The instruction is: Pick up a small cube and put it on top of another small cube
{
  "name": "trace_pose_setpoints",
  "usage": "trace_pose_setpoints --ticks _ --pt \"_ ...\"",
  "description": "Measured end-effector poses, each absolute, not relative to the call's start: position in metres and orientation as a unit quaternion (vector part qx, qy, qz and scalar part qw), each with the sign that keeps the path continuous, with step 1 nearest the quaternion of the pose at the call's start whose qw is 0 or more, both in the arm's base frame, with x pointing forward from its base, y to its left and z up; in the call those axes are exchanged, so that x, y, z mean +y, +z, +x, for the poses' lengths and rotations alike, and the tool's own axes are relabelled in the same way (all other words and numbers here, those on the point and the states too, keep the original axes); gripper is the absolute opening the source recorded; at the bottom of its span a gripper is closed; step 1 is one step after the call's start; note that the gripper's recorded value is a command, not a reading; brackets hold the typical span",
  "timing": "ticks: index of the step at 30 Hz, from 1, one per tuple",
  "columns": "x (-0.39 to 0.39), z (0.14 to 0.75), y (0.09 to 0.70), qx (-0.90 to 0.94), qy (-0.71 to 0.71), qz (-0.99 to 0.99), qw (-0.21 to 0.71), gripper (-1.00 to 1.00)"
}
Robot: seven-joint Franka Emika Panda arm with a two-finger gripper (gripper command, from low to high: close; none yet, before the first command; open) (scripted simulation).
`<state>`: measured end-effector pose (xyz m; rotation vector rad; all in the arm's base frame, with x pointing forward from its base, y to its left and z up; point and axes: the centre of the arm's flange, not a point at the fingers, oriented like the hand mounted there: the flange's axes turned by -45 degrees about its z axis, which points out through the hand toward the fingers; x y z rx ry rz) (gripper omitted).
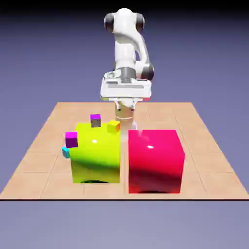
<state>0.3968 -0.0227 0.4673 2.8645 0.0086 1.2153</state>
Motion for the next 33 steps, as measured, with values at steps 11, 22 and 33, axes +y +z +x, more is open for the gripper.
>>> trace_pose_setpoints --ticks 11,22,33 --pt "-0.261 0.402 0.378 -0.219 0.15 0.964 0.02 0.0" --pt "-0.384 0.295 0.223 -0.382 -0.146 0.909 -0.085 0.0" --pt "-0.346 0.253 0.109 -0.395 -0.254 0.876 -0.115 -1.0"
